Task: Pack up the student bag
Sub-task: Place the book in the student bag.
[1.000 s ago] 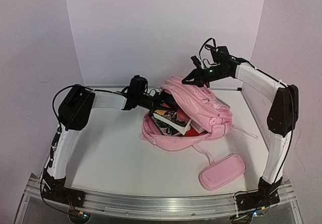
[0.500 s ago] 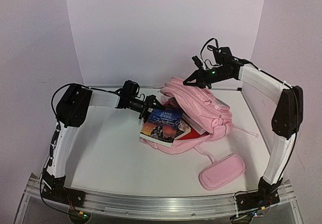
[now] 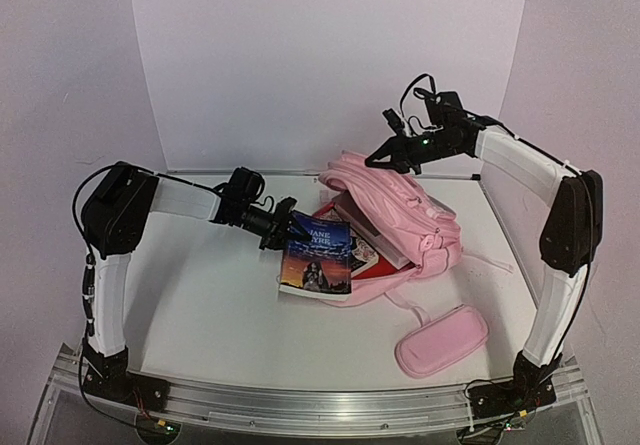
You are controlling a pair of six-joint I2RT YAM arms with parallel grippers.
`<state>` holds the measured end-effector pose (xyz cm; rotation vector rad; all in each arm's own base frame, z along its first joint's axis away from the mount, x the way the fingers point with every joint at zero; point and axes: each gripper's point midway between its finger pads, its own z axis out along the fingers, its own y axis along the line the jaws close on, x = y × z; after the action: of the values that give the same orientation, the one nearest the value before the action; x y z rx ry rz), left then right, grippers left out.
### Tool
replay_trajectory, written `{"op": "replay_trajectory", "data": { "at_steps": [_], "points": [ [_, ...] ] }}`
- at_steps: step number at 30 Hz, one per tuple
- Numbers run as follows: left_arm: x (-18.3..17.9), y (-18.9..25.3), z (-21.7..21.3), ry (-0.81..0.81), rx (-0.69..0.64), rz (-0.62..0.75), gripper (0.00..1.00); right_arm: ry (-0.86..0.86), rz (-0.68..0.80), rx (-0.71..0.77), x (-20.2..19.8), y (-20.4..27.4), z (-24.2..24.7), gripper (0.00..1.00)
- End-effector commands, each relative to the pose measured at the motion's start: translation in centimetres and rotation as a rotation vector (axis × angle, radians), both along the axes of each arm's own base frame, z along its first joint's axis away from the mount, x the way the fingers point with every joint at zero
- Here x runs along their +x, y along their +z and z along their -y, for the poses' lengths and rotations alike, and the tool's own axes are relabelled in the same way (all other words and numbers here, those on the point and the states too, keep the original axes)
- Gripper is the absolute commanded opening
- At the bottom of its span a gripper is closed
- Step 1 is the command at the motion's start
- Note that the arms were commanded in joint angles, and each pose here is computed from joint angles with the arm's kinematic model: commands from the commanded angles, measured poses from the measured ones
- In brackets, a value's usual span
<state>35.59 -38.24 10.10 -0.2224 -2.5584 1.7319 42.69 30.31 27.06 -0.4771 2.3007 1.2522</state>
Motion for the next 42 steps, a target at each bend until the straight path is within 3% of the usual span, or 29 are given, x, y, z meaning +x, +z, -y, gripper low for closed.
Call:
{"op": "replay_trajectory", "data": {
  "at_steps": [1, 15, 20, 27, 32, 36, 42],
  "points": [
    [-0.1, 8.7, 0.5, -0.019, -0.177, 0.244, 0.0, 0.053, 0.15, 0.135, 0.0, 7.2, -0.9, 0.0],
    [7.6, 17.5, -3.6, 0.552, -0.462, 0.317, 0.0, -0.166, 0.131, 0.217, 6.3, 10.2, -1.4, 0.0],
    [9.2, 19.0, -3.2, 0.633, -0.593, 0.303, 0.0, -0.204, 0.137, 0.255, 7.5, 11.1, -1.5, 0.0],
    [9.6, 19.2, 0.5, 0.592, -0.731, 0.267, 0.0, -0.208, 0.111, 0.284, 8.0, 10.8, -1.9, 0.0],
    [9.5, 19.1, -0.4, 0.628, -0.87, 0.252, 0.0, -0.193, 0.113, 0.297, 7.8, 11.1, -2.0, 0.0],
    [8.7, 18.5, 3.2, 0.5, -0.75, 0.231, 0.0, -0.183, 0.097, 0.311, 7.7, 10.9, -2.2, 0.0],
    [8.7, 13.3, 6.8, 0.347, -0.64, 0.045, 0.0, -0.168, 0.106, 0.324, 8.0, 11.1, -2.5, 0.0]
  ]
}}
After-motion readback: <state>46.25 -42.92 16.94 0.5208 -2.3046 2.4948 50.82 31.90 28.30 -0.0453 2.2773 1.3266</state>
